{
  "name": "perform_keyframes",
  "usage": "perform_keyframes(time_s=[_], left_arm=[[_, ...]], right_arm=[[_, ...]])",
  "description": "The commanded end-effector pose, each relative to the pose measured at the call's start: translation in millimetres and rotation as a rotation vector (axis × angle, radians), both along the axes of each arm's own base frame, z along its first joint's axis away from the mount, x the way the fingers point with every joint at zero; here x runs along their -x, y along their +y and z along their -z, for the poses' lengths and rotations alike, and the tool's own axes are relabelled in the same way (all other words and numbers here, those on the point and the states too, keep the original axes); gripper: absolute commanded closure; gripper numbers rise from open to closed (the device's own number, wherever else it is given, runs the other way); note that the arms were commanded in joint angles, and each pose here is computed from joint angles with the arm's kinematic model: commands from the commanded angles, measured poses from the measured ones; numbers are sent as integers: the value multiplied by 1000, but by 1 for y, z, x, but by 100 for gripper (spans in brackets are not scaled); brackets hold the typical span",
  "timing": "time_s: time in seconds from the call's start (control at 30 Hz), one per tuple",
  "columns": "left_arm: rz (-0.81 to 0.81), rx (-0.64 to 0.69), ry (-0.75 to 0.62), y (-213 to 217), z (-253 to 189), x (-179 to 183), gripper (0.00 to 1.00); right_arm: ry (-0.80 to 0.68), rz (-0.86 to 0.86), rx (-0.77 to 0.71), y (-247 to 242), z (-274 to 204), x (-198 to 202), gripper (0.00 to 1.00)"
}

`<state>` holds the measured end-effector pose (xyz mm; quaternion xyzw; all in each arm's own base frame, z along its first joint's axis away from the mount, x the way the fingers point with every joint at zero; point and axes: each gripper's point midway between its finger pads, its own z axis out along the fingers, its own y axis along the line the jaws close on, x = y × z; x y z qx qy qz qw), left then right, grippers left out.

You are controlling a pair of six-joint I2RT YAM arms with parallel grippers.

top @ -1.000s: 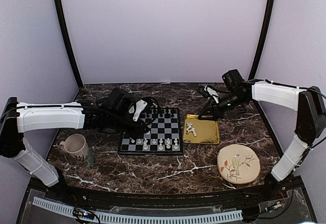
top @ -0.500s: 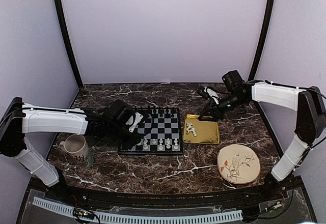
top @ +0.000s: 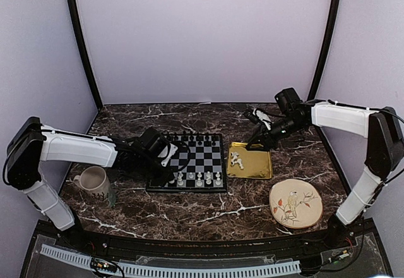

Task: Set up the chess pieces on the board
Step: Place the bishop on c1.

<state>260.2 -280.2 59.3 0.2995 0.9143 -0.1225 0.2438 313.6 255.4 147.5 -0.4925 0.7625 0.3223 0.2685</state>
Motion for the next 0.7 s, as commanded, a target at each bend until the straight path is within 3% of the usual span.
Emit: perform_keyframes(time_s=[0.0,0.3,0.5,0.67], left_arm=[[2,11,20,-1,6,2,99],[4,-3,38,3,13,7,97],[2,-14,45,3,11,7,82],[-5,-6,34,4,-2,6,77]], right_arm=[[8,-3,3,-1,8,-2,62],[15,-4,7,-1,10,-2,62],[13,-6,6,-1,9,-1,62],[13,-5,6,-1,8,-1,62]])
